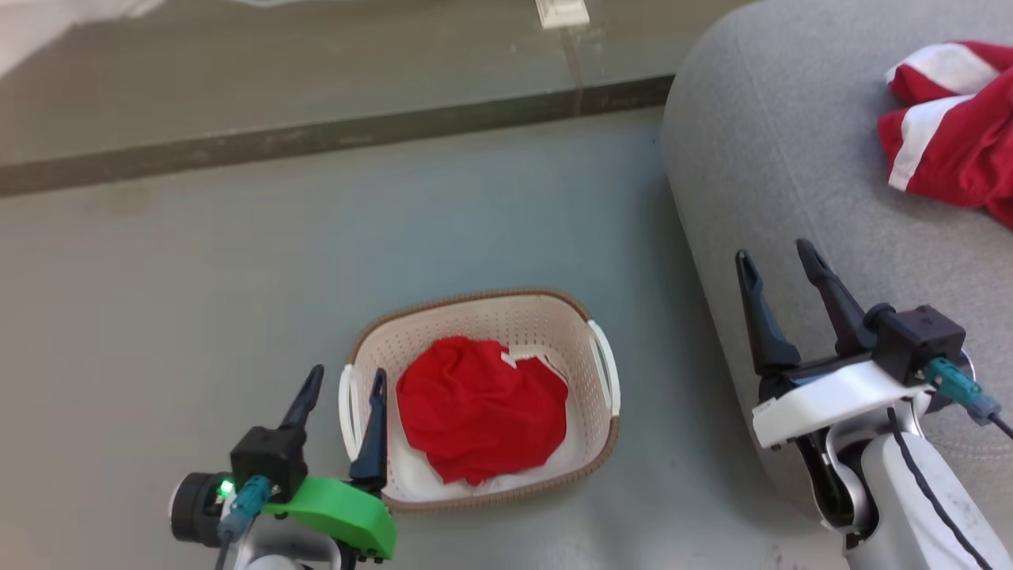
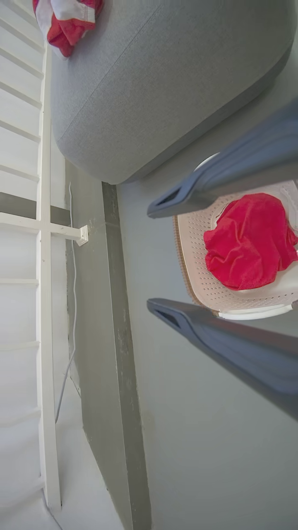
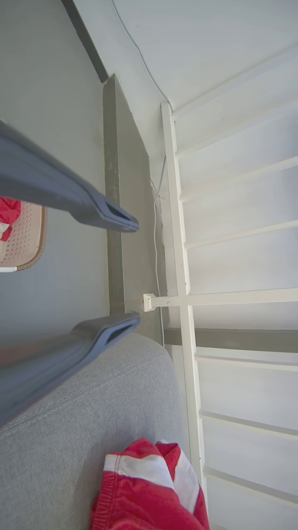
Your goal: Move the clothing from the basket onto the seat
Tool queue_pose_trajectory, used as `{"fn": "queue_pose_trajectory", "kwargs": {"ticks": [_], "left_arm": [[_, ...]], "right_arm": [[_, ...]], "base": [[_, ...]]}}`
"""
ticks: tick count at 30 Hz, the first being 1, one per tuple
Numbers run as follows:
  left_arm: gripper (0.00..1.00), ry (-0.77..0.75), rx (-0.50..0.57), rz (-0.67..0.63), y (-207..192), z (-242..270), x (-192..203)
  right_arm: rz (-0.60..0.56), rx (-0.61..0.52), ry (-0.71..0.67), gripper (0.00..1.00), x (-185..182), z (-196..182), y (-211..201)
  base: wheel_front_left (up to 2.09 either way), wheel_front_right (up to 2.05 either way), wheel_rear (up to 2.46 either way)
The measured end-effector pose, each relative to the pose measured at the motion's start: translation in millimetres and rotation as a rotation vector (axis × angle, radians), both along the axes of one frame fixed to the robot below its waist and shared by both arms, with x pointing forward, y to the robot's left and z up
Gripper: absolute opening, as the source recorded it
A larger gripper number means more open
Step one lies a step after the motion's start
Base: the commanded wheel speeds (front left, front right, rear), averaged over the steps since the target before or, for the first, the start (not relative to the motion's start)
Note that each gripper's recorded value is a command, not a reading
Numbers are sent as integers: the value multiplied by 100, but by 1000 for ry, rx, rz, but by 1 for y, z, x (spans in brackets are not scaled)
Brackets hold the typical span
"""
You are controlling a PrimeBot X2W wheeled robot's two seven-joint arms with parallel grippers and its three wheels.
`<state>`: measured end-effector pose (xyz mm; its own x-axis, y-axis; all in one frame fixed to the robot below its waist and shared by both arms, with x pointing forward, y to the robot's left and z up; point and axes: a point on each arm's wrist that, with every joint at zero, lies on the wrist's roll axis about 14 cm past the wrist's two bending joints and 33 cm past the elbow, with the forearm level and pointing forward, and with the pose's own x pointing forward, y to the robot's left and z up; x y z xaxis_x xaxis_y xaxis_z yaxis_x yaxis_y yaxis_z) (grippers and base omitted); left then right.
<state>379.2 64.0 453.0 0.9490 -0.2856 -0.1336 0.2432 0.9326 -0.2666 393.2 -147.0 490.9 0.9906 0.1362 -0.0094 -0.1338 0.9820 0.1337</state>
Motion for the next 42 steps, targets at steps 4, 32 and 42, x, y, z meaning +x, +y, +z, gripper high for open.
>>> {"fn": "queue_pose_trajectory", "kwargs": {"ticks": [4,32,42], "left_arm": [[100,58,9,-43,-12,-18,3],[100,433,190,-498,-103,-185,26],[100,495,273,-617,-121,-244,45]], "right_arm": [[9,-1,11,100,11,-4,2],[9,-15,144,100,69,-73,-8],[-39,3,160,100,82,-97,-22]], "base": [[0,0,0],[0,0,0],[0,0,0]]}}
